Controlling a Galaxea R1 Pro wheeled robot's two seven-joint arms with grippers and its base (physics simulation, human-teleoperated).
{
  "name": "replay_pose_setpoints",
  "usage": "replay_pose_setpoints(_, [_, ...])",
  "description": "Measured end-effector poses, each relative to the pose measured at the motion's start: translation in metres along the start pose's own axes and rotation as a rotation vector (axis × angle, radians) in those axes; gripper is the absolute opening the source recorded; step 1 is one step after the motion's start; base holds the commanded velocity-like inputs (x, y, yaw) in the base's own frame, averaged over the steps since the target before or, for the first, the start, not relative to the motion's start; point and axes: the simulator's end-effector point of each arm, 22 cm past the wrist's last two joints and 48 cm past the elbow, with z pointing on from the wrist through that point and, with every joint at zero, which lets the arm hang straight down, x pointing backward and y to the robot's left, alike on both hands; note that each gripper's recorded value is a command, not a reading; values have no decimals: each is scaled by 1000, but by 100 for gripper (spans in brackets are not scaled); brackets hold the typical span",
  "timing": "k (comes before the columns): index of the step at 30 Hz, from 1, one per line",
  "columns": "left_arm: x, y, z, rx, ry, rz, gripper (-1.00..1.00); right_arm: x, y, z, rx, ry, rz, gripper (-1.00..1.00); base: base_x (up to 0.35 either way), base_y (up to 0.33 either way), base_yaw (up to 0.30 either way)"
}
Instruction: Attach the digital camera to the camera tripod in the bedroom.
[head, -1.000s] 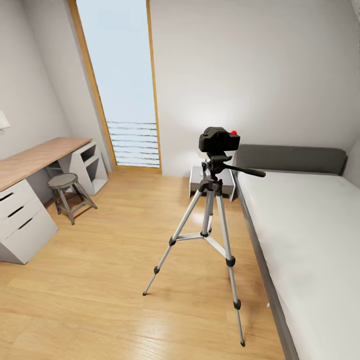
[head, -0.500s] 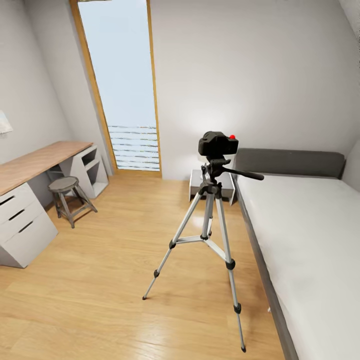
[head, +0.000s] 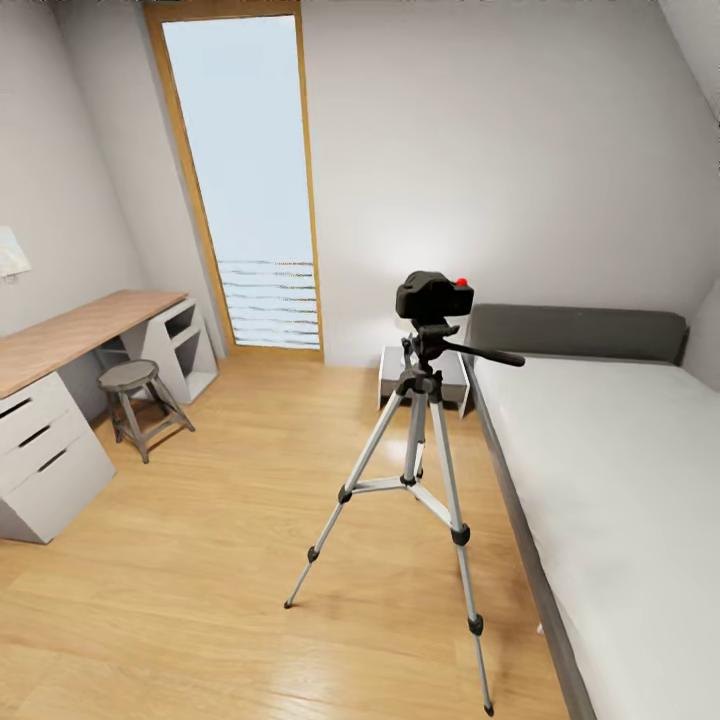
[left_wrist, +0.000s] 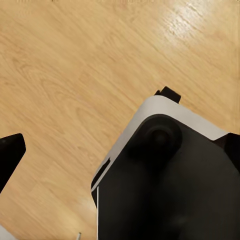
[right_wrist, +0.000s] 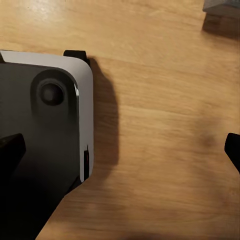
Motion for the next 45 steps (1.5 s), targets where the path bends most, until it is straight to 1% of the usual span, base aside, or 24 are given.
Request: replay_pose_setpoints(45, [-26,-12,-10,38,-60,-22,100,-28,-3,-6,5,-75,4,100,0,0,0])
